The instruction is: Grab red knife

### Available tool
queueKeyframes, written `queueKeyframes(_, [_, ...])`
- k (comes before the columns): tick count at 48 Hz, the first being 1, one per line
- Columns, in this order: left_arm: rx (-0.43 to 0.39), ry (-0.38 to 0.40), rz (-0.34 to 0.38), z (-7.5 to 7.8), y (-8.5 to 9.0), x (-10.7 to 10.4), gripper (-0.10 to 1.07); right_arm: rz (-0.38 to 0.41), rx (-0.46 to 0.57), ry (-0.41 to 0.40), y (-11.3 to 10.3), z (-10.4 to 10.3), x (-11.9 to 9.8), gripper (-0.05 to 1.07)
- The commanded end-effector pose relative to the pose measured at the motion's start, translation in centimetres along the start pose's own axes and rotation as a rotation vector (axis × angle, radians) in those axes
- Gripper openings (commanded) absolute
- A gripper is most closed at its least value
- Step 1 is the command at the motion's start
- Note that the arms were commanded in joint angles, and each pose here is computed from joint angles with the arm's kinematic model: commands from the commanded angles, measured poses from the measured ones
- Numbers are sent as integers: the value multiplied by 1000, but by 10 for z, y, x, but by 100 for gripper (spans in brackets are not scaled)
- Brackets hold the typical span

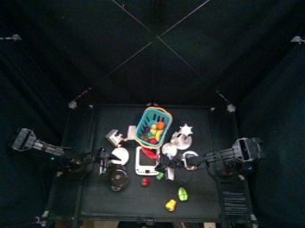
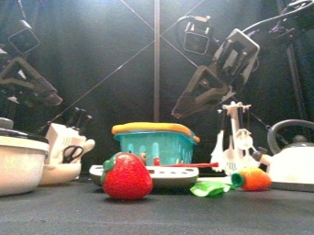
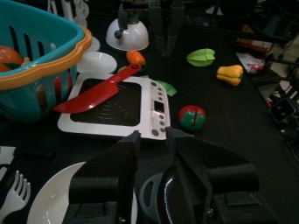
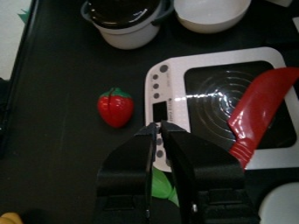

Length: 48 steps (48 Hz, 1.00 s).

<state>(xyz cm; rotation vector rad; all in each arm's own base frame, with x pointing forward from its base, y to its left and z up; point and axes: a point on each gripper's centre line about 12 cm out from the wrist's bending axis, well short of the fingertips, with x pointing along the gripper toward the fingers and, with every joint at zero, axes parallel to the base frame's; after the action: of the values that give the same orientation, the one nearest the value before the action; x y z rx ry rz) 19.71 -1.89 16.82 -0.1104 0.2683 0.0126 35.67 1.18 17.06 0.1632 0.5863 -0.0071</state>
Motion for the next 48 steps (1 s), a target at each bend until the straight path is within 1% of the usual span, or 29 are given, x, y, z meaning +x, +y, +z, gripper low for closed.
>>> queueKeyframes(1, [-6,-16,-1,6,-2,3,72,-13,30,-50,-6,13,-11,56])
queueKeyframes(7, [-3,-14,-1,6,-2,3,72,-55,83,-45,-23,11,-12,57])
queueKeyframes(11, [-3,-12,-2,5,-2,3,72,-90,123,-17,-35,3,-12,59])
queueKeyframes(13, [-3,-13,-2,6,-2,3,72,-110,145,1,-42,-2,-12,62])
queueKeyframes(19, [-5,-14,1,6,-1,3,72,-142,194,33,-53,-14,-13,71])
queueKeyframes(26, [-3,-8,0,5,-1,3,72,-150,221,56,-54,-21,-8,84])
queueKeyframes(33, [-2,2,3,3,-1,4,72,-148,230,69,-52,-24,-5,93])
queueKeyframes(39, [-2,8,2,1,-1,4,72,-159,256,103,-54,-31,0,94])
queueKeyframes(48, [-3,8,5,1,-1,4,72,-171,245,172,-57,-42,16,94])
